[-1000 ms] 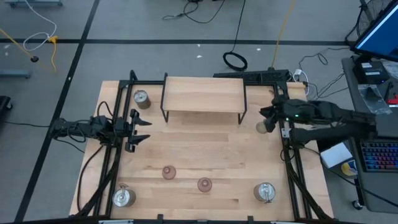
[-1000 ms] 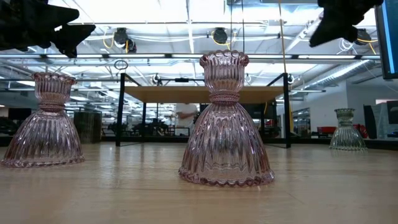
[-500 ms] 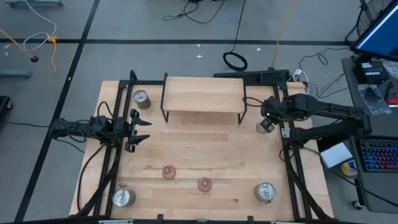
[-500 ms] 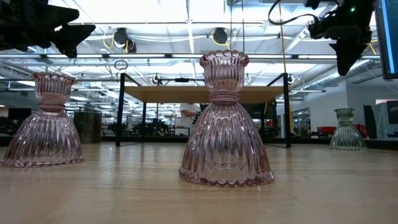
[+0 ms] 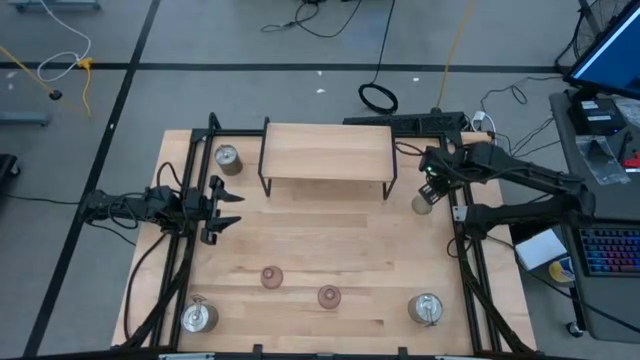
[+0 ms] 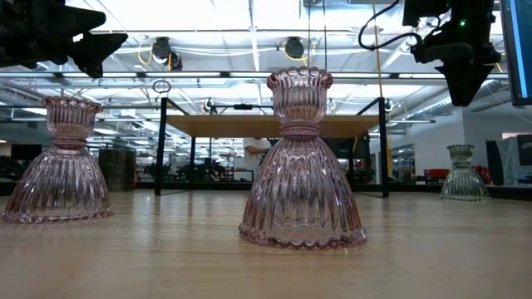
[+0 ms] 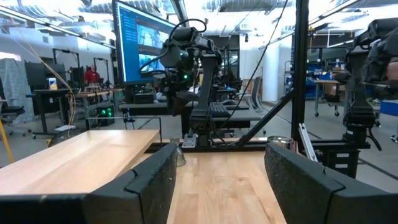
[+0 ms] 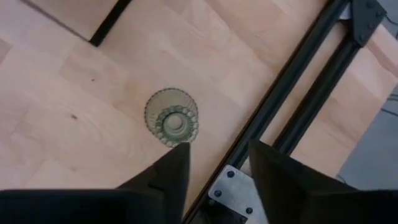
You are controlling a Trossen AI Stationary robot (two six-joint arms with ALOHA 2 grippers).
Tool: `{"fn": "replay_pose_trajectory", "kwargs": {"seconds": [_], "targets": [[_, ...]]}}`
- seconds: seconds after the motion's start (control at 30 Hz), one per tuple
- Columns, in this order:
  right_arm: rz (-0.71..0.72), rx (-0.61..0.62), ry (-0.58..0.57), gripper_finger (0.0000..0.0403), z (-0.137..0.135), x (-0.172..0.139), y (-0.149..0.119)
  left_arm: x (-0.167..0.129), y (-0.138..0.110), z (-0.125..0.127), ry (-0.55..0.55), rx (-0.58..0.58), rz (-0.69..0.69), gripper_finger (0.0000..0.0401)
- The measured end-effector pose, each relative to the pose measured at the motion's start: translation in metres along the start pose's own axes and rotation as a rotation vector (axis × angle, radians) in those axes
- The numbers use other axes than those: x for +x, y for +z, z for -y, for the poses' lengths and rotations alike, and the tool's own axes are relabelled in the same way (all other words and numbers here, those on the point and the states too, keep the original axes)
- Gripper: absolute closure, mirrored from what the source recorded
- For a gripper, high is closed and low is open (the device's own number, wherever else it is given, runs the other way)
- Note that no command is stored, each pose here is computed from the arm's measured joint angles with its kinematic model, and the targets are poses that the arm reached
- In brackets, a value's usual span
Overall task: Pick & Place candle stick holders
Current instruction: Put the transparent candle holder on the shelf
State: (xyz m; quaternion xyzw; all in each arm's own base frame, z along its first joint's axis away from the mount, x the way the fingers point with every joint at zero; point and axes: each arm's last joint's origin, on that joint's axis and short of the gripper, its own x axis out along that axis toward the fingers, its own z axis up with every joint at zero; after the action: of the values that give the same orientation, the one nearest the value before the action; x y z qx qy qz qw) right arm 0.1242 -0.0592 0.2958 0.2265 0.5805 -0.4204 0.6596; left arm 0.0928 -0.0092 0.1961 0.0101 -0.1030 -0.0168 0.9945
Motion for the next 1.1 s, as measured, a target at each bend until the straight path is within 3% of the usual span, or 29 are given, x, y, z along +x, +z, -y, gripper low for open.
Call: {"fn": "replay_pose_trajectory", "kwargs": {"seconds": [0.17, 0.33, 0.7, 1.1], "targets": [[-0.024, 0.047, -0.02, 0.018, 0.004, 0.005, 0.006, 0.0, 0.002, 0.0, 0.001, -0.001, 0.019, 0.0157], [-0.064, 0.074, -0.046, 0.0154, 0.004, 0.012, 0.014, 0.0, 0.002, 0.0, 0.001, -0.013, 0.02, 0.0157], [-0.103, 0.064, -0.067, 0.0157, -0.001, 0.023, 0.024, 0.0, 0.002, 0.0, 0.0, -0.065, 0.02, 0.0157], [-0.242, 0.056, -0.088, 0.0156, -0.007, 0.075, -0.001, 0.0, 0.002, 0.0, -0.001, -0.107, 0.018, 0.0157]]}}
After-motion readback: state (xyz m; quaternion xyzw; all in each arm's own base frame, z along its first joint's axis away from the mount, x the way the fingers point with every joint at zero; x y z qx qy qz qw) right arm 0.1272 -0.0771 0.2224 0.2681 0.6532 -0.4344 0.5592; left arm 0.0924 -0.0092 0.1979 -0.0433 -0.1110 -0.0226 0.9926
